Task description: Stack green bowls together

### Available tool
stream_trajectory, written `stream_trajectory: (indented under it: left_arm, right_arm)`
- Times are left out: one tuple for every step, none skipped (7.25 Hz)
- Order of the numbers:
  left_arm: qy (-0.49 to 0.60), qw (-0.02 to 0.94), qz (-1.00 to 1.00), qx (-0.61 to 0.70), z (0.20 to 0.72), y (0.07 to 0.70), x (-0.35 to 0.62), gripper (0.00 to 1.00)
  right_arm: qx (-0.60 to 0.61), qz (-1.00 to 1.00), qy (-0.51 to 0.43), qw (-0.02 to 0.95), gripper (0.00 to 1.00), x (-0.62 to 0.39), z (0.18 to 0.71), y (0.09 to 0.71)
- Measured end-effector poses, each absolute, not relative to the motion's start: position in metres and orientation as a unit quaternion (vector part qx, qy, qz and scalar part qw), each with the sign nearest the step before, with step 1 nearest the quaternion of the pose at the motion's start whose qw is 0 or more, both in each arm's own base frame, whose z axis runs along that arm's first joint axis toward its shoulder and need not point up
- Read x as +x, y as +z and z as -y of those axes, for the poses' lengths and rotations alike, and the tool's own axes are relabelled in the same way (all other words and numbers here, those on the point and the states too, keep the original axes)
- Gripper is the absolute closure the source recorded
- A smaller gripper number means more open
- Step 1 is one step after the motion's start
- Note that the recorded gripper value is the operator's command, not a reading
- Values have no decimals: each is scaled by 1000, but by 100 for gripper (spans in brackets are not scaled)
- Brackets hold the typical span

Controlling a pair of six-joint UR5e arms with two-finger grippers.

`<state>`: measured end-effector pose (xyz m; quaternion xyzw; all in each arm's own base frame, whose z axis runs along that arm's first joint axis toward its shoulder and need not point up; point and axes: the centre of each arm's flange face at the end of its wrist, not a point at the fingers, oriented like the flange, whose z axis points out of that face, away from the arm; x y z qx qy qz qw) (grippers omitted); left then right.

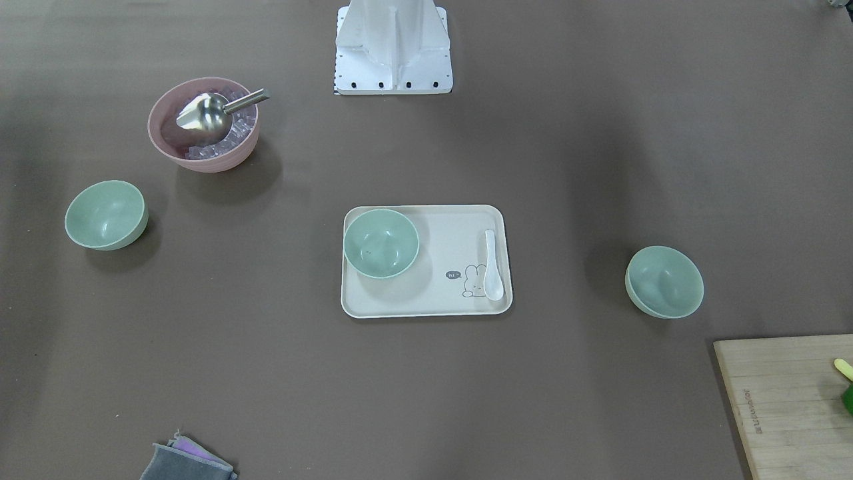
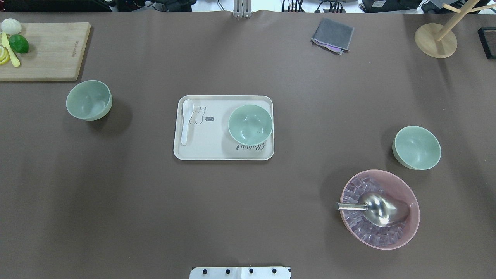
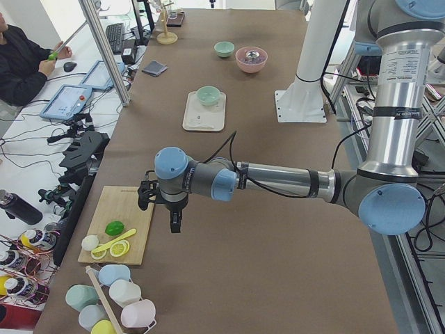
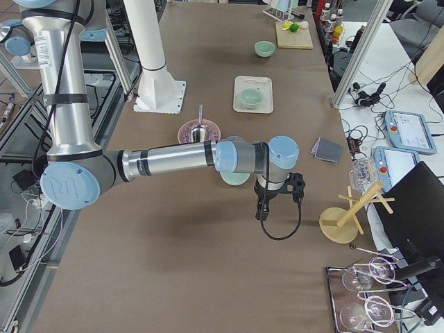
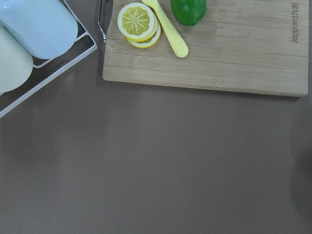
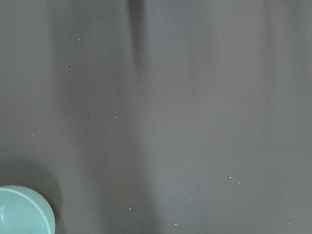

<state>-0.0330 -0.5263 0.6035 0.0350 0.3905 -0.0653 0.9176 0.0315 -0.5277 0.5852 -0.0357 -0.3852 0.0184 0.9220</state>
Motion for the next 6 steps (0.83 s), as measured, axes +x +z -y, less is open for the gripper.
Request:
stream_trajectory:
  left_arm:
    - [-66,918,-390,35,526,604,-33,2]
    - [-66,918,-390,34,525,604,-33,2]
    - [-66,918,-390,34,524,604,-33,2]
    - [-66,918,-390,34,524,604,-33,2]
    - [-66,918,-390,35,524,604,-33,2]
    - [-66,918,-390,35,524,604,-33,2]
  right_arm:
    - [-35,385,18,922,0,32,527,585]
    - [-34,386,18,922,0,31,527,584]
    - [-34,386,18,922,0,31,527,584]
    - [-34,386,18,922,0,32,527,584]
    - [-35,385,18,922,0,32,527,584]
    - [-35,385,18,922,0,32,528,584]
